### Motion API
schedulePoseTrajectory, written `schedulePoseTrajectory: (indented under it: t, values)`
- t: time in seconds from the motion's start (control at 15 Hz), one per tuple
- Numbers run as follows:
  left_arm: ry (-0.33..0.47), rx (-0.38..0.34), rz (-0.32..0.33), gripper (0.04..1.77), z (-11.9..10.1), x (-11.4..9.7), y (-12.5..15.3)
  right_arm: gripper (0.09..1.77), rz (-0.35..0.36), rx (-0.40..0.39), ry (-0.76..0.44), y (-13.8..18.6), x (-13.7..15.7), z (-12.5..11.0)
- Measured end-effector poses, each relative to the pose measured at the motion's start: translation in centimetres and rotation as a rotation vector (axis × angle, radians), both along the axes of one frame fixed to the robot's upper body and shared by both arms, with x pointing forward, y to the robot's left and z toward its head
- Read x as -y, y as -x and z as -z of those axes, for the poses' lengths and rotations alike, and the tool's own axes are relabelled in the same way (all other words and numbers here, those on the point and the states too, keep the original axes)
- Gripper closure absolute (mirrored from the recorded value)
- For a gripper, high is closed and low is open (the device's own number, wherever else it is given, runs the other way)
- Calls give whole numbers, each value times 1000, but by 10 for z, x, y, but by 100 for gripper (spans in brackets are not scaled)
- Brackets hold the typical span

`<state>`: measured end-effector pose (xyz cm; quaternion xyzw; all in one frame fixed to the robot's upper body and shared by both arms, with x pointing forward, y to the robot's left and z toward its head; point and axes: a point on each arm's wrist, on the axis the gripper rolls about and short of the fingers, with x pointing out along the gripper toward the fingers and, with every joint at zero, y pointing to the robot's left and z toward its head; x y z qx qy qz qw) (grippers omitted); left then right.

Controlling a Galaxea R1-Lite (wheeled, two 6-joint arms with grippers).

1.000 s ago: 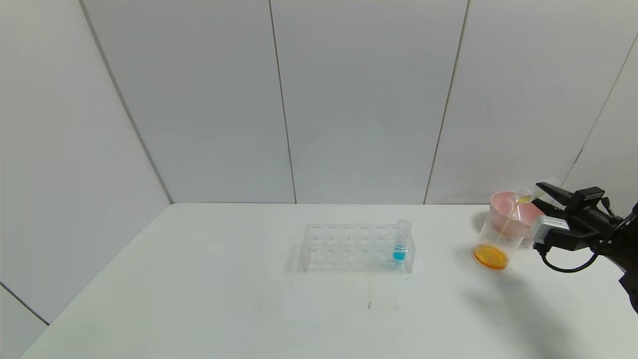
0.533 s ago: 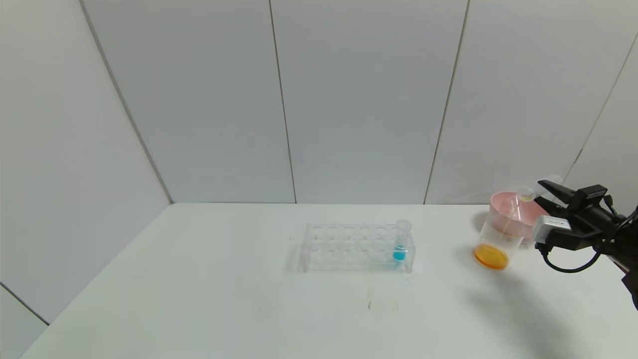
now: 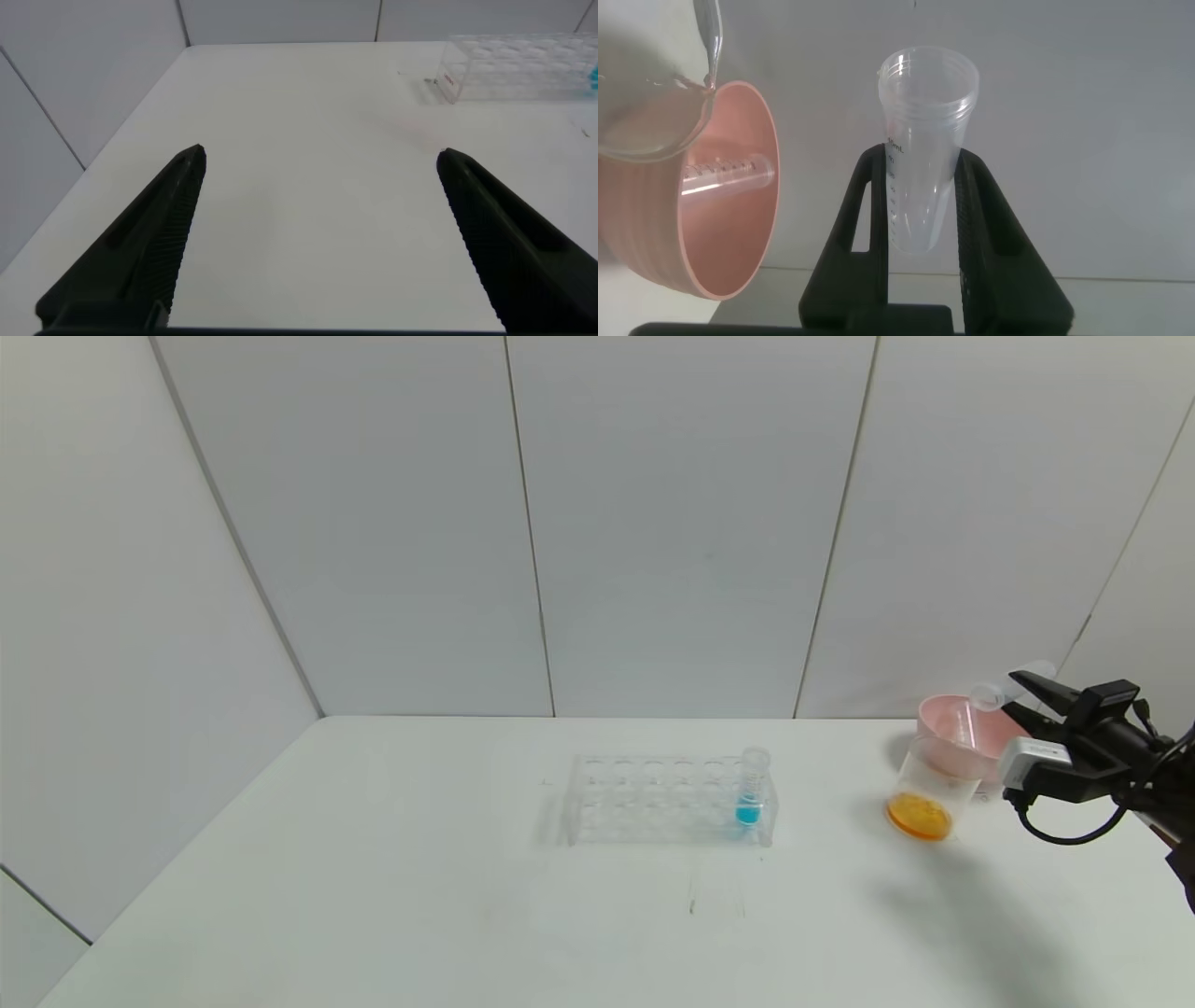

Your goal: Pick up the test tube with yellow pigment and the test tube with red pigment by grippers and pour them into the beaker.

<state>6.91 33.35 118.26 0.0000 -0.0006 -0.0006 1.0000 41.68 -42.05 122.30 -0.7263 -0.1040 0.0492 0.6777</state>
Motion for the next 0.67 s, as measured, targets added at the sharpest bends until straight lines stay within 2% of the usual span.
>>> schedulePoseTrajectory:
  t: [0.2,0.4,0.53,0.67]
  values:
    - [0,0,0,5,0,0,0,137,8,-7,-41,-1,0,-1]
    - [0,0,0,5,0,0,0,137,10,-7,-173,-4,0,-8]
    - [0,0,0,5,0,0,0,137,52,6,-379,-10,2,-18]
    - [0,0,0,5,0,0,0,137,111,54,-647,-18,4,-30]
